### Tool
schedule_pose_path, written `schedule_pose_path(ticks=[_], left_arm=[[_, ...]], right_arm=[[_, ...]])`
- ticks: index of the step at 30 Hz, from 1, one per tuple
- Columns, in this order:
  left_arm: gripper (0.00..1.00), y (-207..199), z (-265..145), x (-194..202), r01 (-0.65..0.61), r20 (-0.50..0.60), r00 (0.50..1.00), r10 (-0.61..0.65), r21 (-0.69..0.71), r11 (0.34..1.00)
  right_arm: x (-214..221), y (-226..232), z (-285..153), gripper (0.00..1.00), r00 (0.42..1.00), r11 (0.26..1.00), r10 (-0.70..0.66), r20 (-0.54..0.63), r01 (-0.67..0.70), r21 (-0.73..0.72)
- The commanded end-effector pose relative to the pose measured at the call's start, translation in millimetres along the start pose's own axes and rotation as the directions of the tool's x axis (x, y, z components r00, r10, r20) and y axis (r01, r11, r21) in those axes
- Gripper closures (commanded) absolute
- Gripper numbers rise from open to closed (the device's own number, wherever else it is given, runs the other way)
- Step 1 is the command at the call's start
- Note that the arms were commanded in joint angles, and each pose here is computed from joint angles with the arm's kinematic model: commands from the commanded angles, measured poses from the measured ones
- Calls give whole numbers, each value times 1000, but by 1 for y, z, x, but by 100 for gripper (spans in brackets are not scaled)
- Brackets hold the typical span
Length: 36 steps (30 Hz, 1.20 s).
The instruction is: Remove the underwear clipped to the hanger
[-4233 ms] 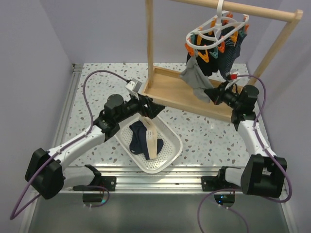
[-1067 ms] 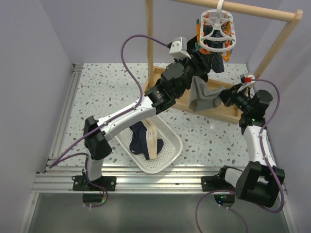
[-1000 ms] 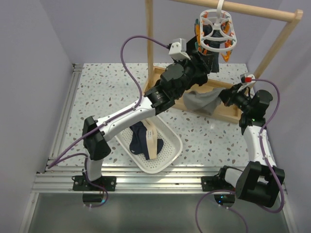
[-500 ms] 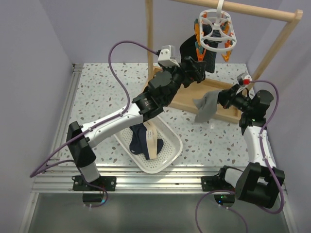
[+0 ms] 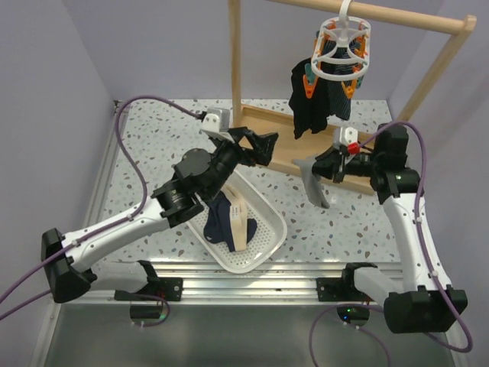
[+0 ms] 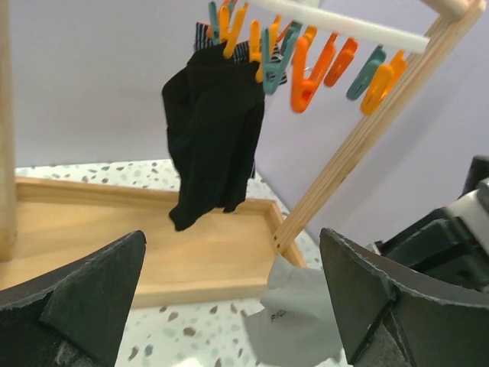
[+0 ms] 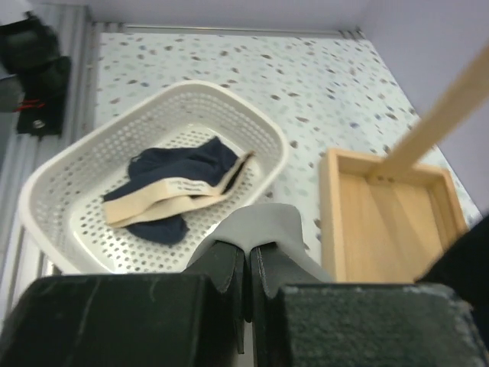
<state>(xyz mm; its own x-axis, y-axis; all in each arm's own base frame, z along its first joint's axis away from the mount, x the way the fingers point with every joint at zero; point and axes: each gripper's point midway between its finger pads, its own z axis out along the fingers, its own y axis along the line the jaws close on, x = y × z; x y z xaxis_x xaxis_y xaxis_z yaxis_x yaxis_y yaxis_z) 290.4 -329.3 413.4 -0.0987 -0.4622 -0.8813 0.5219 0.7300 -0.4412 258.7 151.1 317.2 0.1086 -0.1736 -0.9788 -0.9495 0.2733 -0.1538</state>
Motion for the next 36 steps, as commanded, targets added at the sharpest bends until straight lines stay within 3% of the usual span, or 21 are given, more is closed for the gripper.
schedule_pose_path(ticks=[1,5,9,16,21,27,28,33,36], left_arm=[[0,25,-29,10,-104,-40,994,103,-22,994],[0,52,-67,14,-136,-63,989,132,-60,989],[0,91,-104,37,-124,-99,989,111,-141,982],[0,130,-152,56,-76,-147,988,41,-239,968],[0,140,-168,61,-46,-168,986,0,-271,962],[0,145,-174,71,-25,-186,982,-29,-282,959],[0,145,-175,70,-17,-181,983,-36,-284,959],[0,143,-171,71,-26,-174,985,-23,-274,961],[0,140,-166,71,-48,-175,985,2,-255,966]], right_arm=[[-18,45,16,100,997,988,-81,16,83,-133],[-51,60,41,100,992,981,-78,98,94,-168],[-54,80,67,100,994,963,-64,84,83,-255],[-30,113,128,100,992,928,-129,12,125,-351],[16,125,158,99,981,912,-165,-100,113,-395],[47,121,155,70,960,926,-199,-198,118,-358],[50,116,154,58,954,936,-202,-220,122,-331],[51,98,146,50,948,972,-186,-259,138,-192],[51,74,133,47,954,992,-125,-274,128,-7]])
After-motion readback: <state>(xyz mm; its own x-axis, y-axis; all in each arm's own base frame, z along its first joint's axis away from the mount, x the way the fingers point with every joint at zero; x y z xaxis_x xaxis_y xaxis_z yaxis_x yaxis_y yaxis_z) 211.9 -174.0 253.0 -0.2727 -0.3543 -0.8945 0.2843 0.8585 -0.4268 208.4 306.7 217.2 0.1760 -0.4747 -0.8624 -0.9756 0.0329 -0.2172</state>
